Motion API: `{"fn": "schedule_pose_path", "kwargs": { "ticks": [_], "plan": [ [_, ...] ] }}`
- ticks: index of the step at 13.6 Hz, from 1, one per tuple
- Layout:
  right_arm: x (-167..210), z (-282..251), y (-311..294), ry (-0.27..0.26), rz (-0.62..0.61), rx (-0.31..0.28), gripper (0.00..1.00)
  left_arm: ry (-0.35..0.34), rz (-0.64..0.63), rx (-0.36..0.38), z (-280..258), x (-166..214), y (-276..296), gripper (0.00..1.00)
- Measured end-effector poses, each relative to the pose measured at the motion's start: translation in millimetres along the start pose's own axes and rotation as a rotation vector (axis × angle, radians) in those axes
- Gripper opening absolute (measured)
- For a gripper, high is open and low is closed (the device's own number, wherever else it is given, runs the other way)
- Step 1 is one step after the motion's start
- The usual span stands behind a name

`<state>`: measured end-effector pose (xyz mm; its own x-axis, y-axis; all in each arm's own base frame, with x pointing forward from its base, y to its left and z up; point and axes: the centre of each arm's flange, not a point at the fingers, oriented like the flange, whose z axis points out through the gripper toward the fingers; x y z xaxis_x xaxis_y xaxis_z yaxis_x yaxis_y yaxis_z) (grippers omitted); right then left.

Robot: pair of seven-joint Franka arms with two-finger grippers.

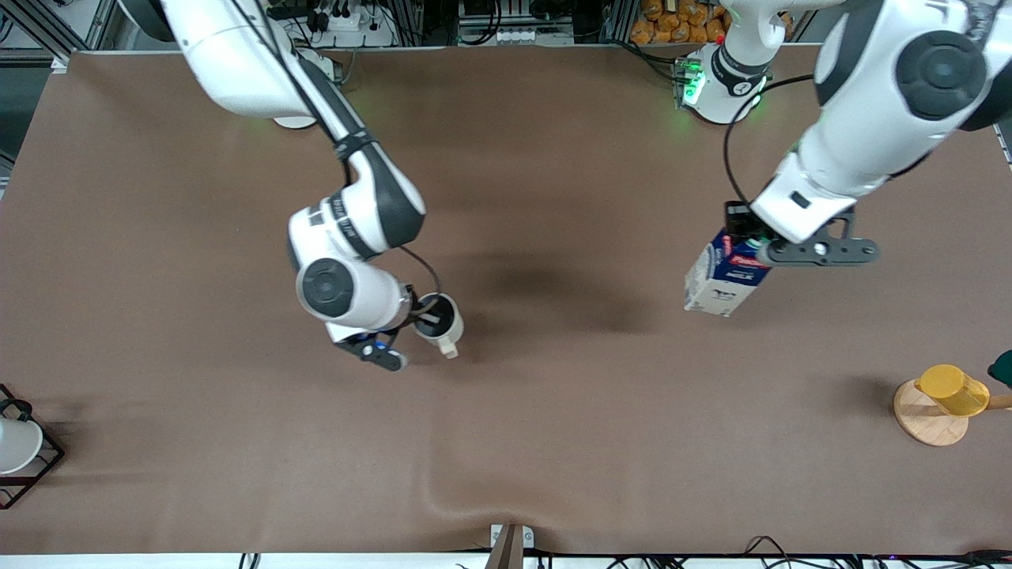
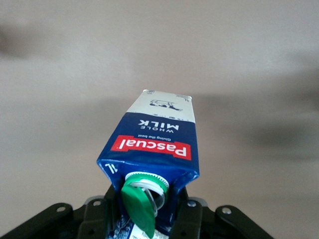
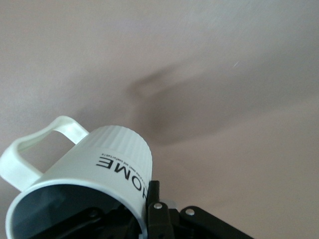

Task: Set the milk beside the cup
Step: 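Lift the carton with the left gripper while the right gripper carries the mug, then set the mug down with the right gripper and withdraw it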

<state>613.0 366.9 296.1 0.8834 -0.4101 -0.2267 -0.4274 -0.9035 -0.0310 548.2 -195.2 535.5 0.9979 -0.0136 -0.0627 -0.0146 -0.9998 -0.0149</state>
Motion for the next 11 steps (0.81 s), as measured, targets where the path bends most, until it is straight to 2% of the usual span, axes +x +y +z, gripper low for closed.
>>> {"fn": "schedule_pose_path", "kwargs": {
  "ticks": [2,8,11],
  "plan": [
    [-16.7,17.9,-14.4,0.001,0.018,-0.009,0.05,-0.015,-0.001,-0.014,5.2,-0.7,8.2,0.46],
    [-27.6,40.5,-24.1,-0.006,0.062,-0.020,0.05,-0.049,-0.024,-0.023,14.7,4.5,-3.1,0.46],
    [-37.9,45.9,-35.3,0.015,0.074,0.004,0.05,-0.055,-0.036,-0.021,15.1,6.0,-10.0,0.46]
  ]
}}
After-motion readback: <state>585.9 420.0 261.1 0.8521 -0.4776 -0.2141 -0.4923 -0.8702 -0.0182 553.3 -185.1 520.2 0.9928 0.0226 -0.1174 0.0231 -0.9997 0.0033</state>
